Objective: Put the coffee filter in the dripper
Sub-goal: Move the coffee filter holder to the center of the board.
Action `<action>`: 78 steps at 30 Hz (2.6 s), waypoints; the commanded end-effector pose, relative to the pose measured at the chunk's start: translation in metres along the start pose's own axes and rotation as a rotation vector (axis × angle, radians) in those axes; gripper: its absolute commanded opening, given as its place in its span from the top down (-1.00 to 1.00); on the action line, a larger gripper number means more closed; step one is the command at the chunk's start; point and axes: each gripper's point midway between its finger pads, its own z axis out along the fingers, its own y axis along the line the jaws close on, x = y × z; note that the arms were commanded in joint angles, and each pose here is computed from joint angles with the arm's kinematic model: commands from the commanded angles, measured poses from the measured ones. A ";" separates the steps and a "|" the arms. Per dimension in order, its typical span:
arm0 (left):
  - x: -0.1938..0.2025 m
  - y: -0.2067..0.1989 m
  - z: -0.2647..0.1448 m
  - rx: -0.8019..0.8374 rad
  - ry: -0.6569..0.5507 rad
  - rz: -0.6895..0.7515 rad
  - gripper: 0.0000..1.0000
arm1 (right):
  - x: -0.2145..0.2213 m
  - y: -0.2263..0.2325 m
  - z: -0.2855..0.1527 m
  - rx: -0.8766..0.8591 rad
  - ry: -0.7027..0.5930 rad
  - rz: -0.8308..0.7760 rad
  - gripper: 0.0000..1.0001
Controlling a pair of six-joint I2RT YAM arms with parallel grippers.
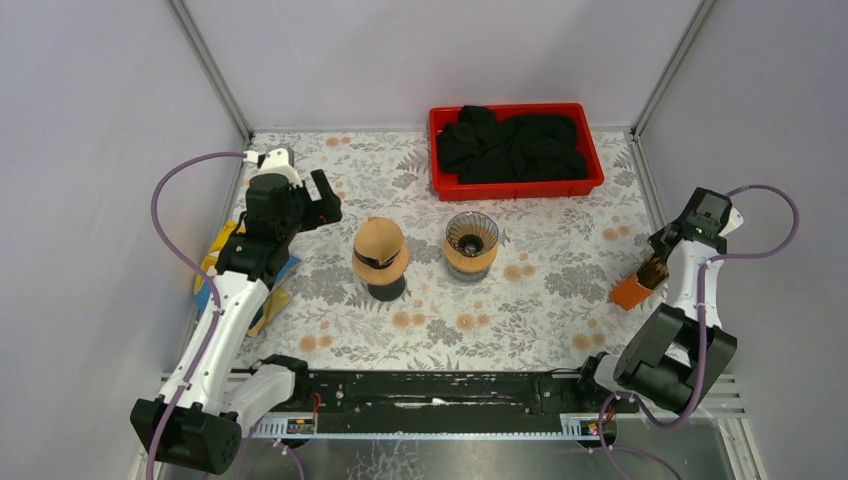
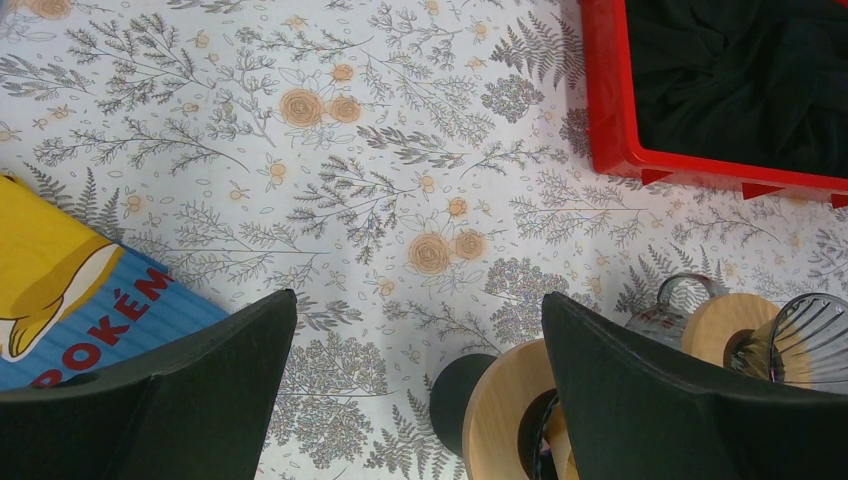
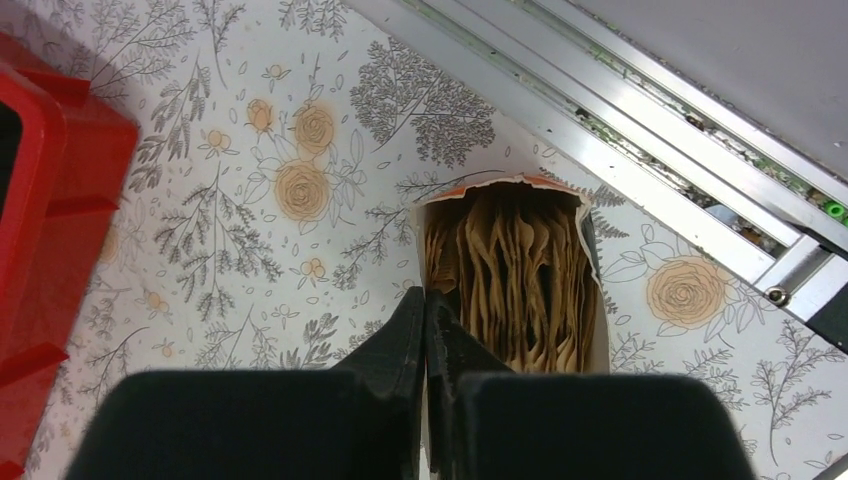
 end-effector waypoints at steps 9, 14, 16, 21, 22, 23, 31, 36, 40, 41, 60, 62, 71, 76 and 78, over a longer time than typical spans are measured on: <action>-0.017 -0.002 -0.005 0.021 -0.068 0.003 -1.00 | 0.011 0.083 -0.022 -0.152 -0.020 -0.139 1.00; -0.019 -0.002 -0.006 0.019 -0.074 0.004 -1.00 | 0.024 0.110 -0.029 -0.191 -0.026 -0.205 1.00; -0.019 -0.001 -0.006 0.016 -0.074 0.004 -1.00 | 0.029 0.118 -0.029 -0.198 -0.021 -0.242 1.00; -0.020 0.001 -0.007 0.009 -0.080 0.005 -1.00 | 0.042 0.135 -0.026 -0.186 -0.010 -0.365 1.00; -0.020 0.001 -0.007 0.009 -0.081 0.005 -1.00 | 0.045 0.140 -0.027 -0.186 -0.012 -0.398 1.00; -0.019 0.001 -0.006 0.006 -0.079 0.005 -1.00 | 0.046 0.142 -0.027 -0.182 -0.017 -0.424 1.00; -0.019 0.001 -0.005 0.009 -0.075 0.005 -1.00 | 0.039 0.155 -0.030 -0.145 -0.077 -0.612 1.00; -0.019 0.002 -0.005 0.005 -0.074 0.004 -1.00 | 0.037 0.159 -0.026 -0.123 -0.070 -0.664 1.00; -0.019 0.003 -0.005 0.003 -0.075 0.005 -1.00 | 0.040 0.168 -0.026 -0.136 -0.078 -0.695 1.00; -0.019 0.003 -0.005 0.002 -0.076 0.005 -1.00 | 0.042 0.171 -0.026 -0.138 -0.077 -0.706 1.00; -0.014 0.006 0.001 -0.010 -0.053 0.008 -1.00 | 0.033 0.188 -0.059 -0.230 -0.098 -0.658 0.33; -0.014 0.006 0.002 -0.012 -0.053 0.009 -1.00 | 0.027 0.182 -0.059 -0.198 -0.121 -0.649 0.33; -0.014 0.007 0.003 -0.016 -0.050 0.010 -1.00 | 0.022 0.165 -0.037 -0.231 -0.058 -0.528 0.41; -0.013 0.007 0.003 -0.018 -0.048 0.012 -1.00 | 0.021 0.172 -0.030 -0.269 -0.061 -0.533 0.54; -0.013 0.007 0.003 -0.018 -0.048 0.012 -1.00 | 0.022 0.172 -0.028 -0.275 -0.054 -0.533 0.58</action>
